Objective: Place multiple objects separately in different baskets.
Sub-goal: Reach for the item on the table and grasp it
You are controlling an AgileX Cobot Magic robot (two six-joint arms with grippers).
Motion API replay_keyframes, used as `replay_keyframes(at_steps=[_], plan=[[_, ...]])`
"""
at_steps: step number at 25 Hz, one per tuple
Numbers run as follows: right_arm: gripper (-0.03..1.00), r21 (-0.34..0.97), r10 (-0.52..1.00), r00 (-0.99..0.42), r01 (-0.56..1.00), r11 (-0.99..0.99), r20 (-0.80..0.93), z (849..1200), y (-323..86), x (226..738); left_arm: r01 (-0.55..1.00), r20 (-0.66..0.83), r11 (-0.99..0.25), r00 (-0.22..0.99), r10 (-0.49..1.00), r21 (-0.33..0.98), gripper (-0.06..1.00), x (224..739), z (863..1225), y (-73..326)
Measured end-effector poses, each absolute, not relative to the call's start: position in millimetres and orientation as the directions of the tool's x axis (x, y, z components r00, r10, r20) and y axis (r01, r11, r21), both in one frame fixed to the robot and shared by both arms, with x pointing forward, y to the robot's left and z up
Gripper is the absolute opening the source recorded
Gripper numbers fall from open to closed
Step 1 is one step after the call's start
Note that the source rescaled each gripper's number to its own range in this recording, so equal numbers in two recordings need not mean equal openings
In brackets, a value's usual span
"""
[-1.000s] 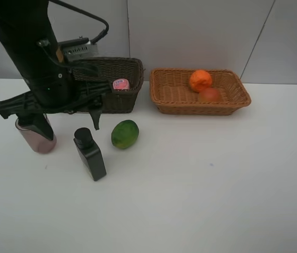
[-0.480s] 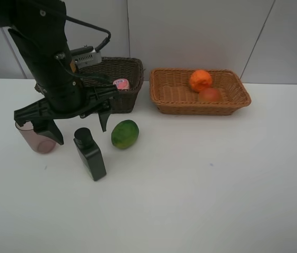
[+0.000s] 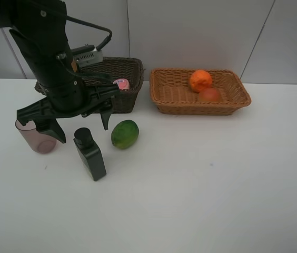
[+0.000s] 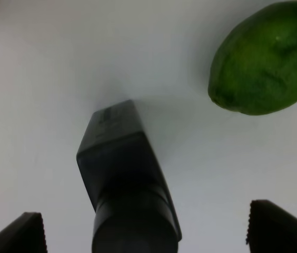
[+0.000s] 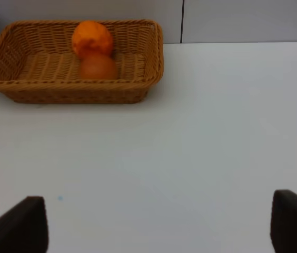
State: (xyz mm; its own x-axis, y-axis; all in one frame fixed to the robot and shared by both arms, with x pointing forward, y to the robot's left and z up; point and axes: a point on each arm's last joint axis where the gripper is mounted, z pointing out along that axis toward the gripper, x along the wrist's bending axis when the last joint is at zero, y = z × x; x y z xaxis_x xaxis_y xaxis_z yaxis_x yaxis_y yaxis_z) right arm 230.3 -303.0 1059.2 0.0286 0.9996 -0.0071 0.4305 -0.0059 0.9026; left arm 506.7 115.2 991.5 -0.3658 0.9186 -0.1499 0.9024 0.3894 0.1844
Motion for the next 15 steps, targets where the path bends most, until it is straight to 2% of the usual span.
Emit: replay_keyframes(at_steps=[9, 15], plan=[[0.87, 0.903, 1.000, 0.029, 0.430, -0.006, -0.007, 1059.2, -303.0, 230.3, 0.903, -0.140, 0.389, -0.368, 0.919, 0.182, 0.98, 505.4, 989.1, 116.5], [0.87, 0.903, 1.000, 0.029, 0.430, -0.006, -0.007, 1059.2, -303.0, 230.3, 0.895, -0.137, 0.414, -0.395, 0.908, 0.165, 0.98, 496.6, 964.3, 122.1]])
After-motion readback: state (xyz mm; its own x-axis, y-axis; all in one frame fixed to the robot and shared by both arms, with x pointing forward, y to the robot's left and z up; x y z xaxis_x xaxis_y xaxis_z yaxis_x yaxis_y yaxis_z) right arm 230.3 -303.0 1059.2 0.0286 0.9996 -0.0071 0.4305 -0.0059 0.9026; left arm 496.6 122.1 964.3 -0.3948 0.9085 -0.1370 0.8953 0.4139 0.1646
